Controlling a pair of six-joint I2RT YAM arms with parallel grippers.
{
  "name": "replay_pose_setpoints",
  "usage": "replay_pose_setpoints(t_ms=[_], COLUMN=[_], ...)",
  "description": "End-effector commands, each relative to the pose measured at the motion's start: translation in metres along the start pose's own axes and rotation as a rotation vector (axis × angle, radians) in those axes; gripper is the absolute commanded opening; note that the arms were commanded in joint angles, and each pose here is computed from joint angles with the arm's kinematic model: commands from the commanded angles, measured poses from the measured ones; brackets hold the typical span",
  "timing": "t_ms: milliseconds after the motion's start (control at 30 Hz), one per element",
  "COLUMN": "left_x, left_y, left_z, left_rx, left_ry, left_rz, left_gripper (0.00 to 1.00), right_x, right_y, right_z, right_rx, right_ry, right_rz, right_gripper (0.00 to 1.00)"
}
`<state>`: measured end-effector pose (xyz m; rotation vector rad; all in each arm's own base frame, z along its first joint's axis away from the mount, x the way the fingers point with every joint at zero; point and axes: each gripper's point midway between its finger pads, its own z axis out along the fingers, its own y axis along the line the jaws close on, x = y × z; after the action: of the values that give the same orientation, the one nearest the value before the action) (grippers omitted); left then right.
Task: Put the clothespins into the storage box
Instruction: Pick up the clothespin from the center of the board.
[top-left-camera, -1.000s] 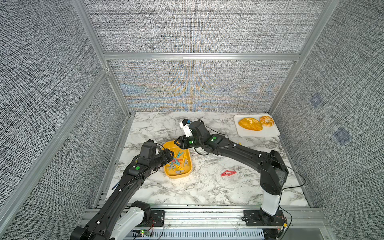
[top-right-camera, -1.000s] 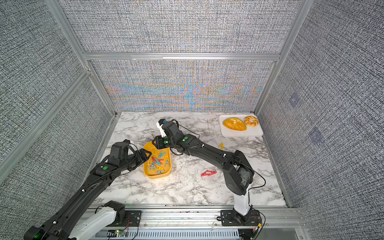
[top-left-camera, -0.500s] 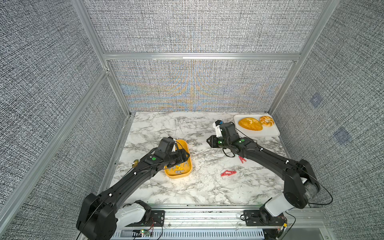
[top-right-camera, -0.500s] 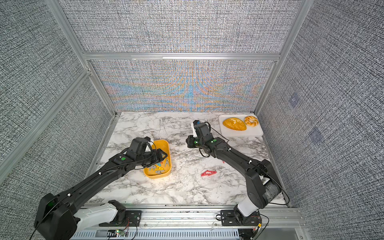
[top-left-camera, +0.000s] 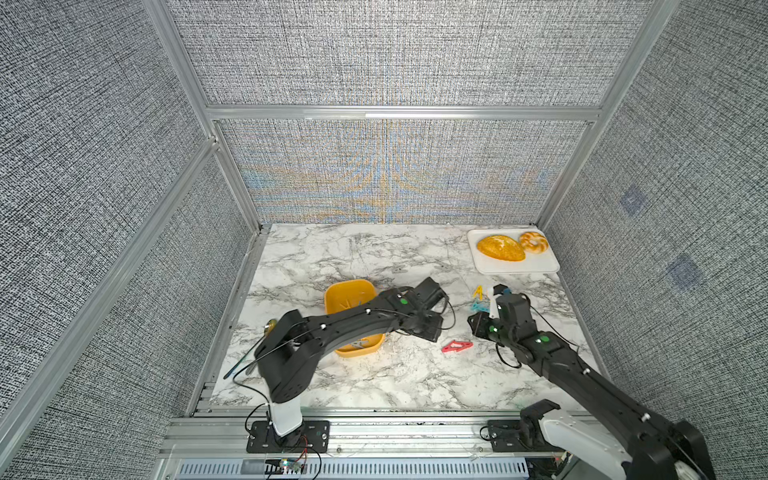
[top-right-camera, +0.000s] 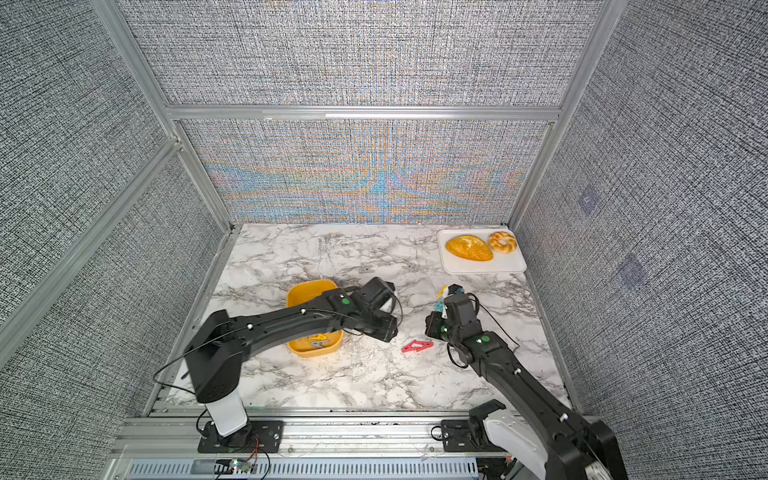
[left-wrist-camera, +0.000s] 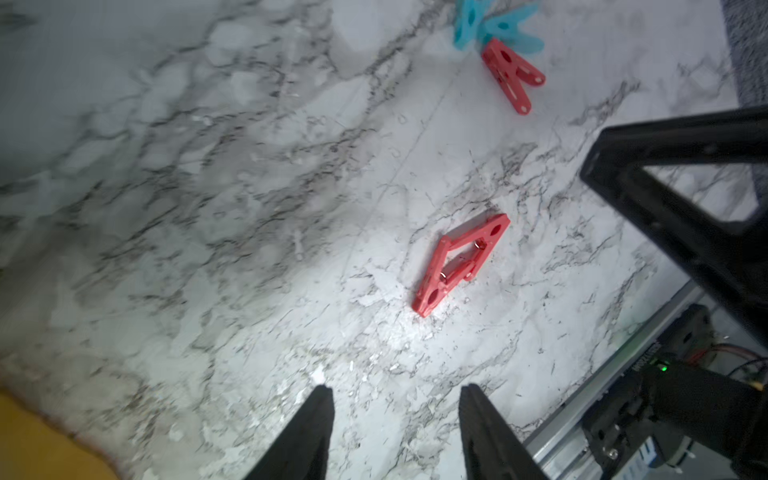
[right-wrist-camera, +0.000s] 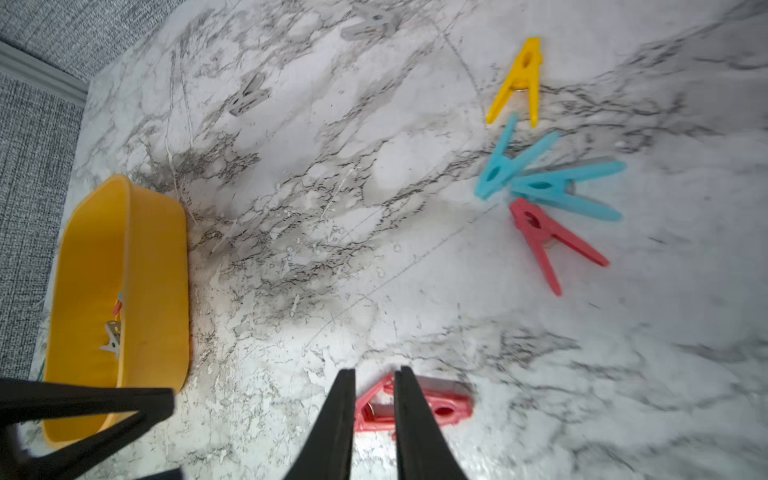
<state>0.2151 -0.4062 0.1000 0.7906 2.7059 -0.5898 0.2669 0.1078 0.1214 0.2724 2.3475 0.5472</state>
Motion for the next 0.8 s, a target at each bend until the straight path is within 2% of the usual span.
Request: replay_pose_setpoints(t_ms=[0, 133, 300, 467, 767], left_x=[0.009, 0.010, 0.007, 0.005, 0.006], left_y=[-0.006, -0.017, -0.027, -0.029, -0.014], left_z=[0.017, 0.045, 0.064, 0.074, 0.074], left_rx=[-0.070, -0.093, -0.129, -0.145, -0.209], left_ry=[0.088, 0.155, 0.195, 0.214, 0.209], left_rz=[0.175, 0.275, 0.359, 0.374, 0.363], left_gripper=[0.50, 0.47, 0.47, 0.43, 0.40], right_x=[0.002, -0.003, -0.001, 0.004, 0.014], right_y=[-0.010, -0.007, -0.002, 0.000, -0.001], right_z=[-0.020, -0.046, -0.054, -0.048, -0.039], right_rx=[0.012, -0.012, -0.049, -0.071, -0.089], right_ry=[-0.037, -0.086, -0.083, -0.065, -0.038], right_rz=[0.032, 0.036, 0.050, 0.063, 0.074], right_gripper=[0.25, 0.28, 0.28, 0.28, 0.28])
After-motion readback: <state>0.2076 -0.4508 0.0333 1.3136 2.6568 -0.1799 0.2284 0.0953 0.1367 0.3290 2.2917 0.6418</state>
